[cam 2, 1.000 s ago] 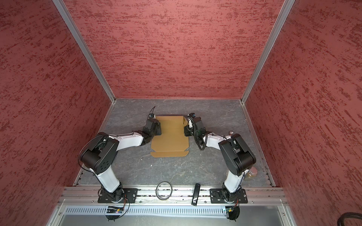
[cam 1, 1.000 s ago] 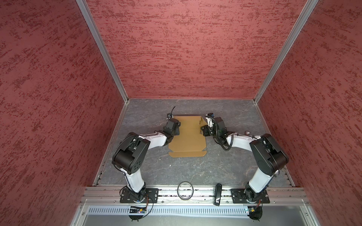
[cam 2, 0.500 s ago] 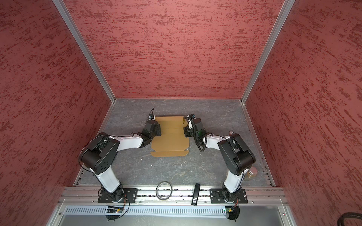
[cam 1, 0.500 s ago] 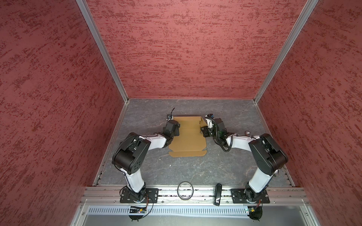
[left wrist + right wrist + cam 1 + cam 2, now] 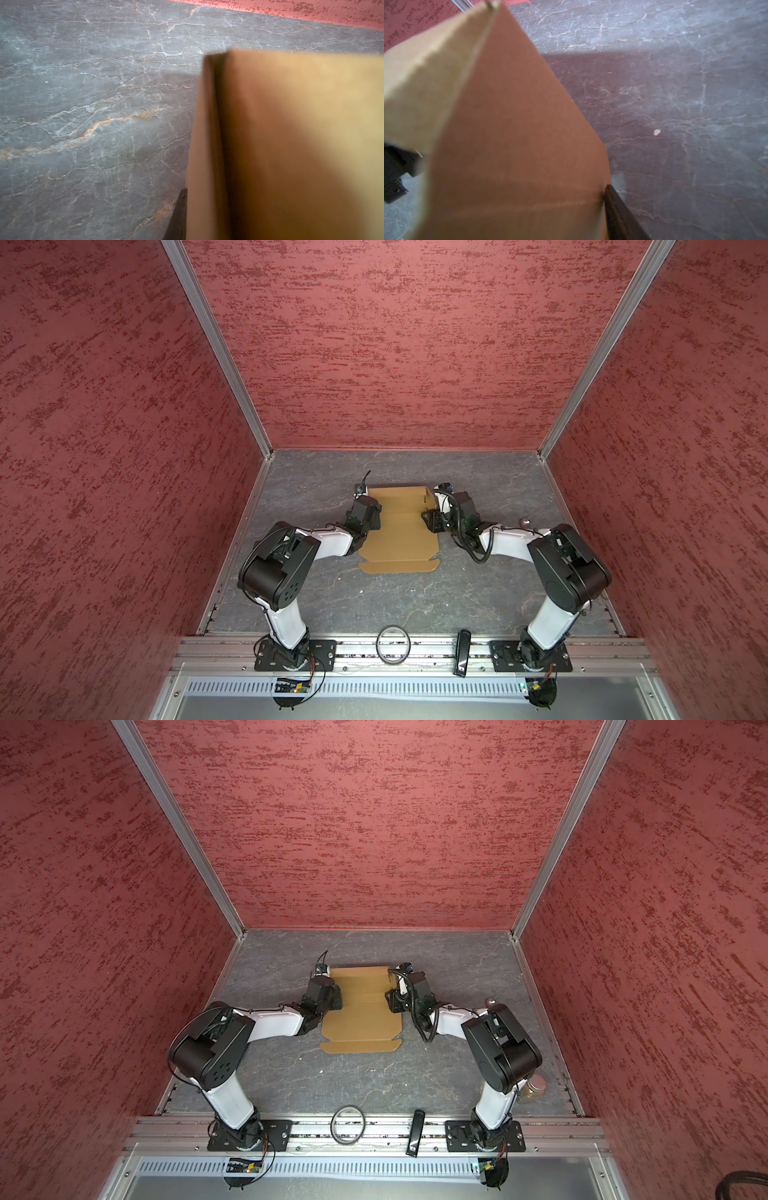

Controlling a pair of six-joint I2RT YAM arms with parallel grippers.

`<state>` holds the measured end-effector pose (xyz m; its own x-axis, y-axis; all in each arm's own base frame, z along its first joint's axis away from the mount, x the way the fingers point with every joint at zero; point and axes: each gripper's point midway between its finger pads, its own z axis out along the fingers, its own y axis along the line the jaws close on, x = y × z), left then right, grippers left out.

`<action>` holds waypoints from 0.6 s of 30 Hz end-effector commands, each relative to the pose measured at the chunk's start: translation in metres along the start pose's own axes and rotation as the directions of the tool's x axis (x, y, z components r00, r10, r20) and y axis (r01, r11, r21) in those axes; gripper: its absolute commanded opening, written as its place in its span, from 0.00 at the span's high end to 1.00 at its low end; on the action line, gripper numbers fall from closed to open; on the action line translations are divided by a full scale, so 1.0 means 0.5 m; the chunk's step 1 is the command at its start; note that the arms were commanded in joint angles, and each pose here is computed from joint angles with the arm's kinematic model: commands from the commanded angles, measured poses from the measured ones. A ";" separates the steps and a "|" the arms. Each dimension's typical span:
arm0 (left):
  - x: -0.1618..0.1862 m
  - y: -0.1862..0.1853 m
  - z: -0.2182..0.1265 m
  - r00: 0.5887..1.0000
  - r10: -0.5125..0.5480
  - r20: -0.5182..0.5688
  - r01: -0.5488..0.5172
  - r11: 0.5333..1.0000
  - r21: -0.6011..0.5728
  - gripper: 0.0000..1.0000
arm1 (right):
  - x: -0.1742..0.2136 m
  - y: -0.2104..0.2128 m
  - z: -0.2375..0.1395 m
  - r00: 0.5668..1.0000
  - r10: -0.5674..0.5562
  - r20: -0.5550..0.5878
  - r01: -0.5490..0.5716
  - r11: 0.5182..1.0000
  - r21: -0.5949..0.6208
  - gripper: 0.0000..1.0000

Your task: Fold the paper box

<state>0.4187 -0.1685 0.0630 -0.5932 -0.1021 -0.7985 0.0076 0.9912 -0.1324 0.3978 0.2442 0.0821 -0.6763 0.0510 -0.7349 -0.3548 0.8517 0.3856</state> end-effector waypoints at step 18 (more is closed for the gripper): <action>0.030 -0.004 0.011 0.999 0.036 -0.036 -0.036 0.999 0.003 0.92 | -0.049 0.034 -0.149 0.993 -0.075 0.088 0.074 0.997 0.011 0.30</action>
<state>0.4195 -0.1714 0.0626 -0.5890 -0.0978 -0.8022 0.0172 0.9909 -0.1334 0.3683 0.2274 0.1329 -0.6215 0.0419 -0.7823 -0.3953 0.8453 0.3594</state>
